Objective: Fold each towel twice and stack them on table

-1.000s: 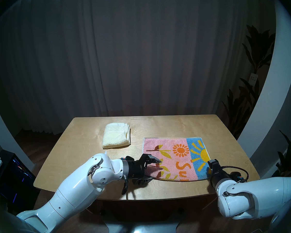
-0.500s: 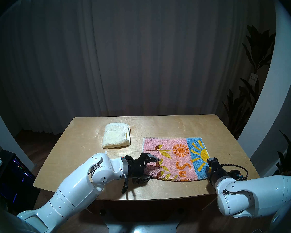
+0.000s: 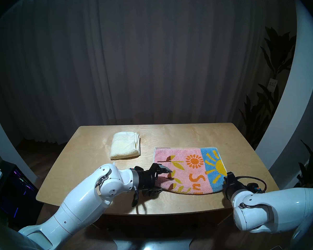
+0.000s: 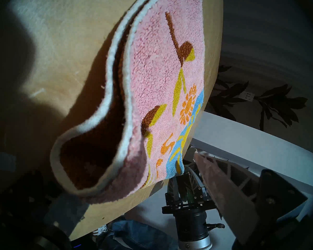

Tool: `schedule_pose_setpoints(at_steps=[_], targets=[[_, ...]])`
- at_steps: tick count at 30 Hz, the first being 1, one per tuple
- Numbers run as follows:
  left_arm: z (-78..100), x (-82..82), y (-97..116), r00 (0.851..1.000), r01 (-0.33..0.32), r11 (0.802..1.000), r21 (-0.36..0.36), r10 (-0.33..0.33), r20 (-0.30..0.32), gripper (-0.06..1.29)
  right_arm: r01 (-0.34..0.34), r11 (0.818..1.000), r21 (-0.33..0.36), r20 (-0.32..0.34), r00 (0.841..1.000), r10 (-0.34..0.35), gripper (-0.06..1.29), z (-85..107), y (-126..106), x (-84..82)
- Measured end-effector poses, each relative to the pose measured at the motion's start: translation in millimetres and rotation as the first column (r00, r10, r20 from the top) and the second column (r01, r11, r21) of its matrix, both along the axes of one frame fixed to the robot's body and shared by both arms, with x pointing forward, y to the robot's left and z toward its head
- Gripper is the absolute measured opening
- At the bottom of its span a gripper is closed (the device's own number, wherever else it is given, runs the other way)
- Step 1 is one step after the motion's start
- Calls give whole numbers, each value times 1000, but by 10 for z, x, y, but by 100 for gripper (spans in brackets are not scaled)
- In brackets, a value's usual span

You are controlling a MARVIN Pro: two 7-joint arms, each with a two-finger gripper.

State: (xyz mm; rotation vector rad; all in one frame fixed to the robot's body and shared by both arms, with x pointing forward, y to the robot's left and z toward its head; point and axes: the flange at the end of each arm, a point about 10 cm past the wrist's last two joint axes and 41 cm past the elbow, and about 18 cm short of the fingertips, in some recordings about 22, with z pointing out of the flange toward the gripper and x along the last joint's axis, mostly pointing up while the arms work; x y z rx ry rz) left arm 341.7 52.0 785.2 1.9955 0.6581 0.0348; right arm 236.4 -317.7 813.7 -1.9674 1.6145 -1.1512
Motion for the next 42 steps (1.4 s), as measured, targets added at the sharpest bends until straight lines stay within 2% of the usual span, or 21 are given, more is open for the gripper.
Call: schedule_pose_setpoints(at_steps=[2, 5, 9, 11, 12, 17, 22, 25, 33, 42], targets=[[-9, 1, 2, 1000, -2, 1000, 6, 2, -1, 119, 1, 1000, -1, -4, 1000, -1, 41, 1, -2, 3], [-18, 3, 1, 1000, -3, 1000, 12, 3, -1, 112, 3, 1000, -3, -10, 1000, -3, 37, 3, -5, 7], [-38, 5, 4, 1000, -6, 1000, 26, 6, -4, 100, 7, 1000, -7, -19, 1000, -7, 21, 0, -11, 8], [-57, 4, 9, 1000, -8, 999, 36, 8, -7, 98, 8, 1000, -9, -25, 1000, -9, 11, -2, -14, 7], [-66, 4, 11, 1000, -9, 999, 40, 9, -8, 94, 9, 1000, -10, -28, 1000, -10, -2, -3, -15, 7], [-85, 3, 8, 1000, -11, 999, 53, 11, -10, 71, 12, 1000, -13, -38, 999, -13, -3, -5, -19, 8], [-87, 7, -1, 1000, -12, 998, 63, 12, -8, 17, 15, 1000, -16, -38, 999, -15, -3, 18, -21, 37], [-86, 11, -4, 1000, -13, 998, 67, 14, -7, 6, 15, 1000, -17, -30, 999, -16, -3, 47, -20, 72], [-54, 47, -5, 1000, -22, 997, 74, 22, 0, 6, 18, 1000, -16, 9, 1000, -17, -3, 178, -9, 214], [62, 154, 18, 999, -52, 997, 56, 51, 13, 5, 29, 999, -21, 51, 998, -28, -3, 312, -35, 371]])
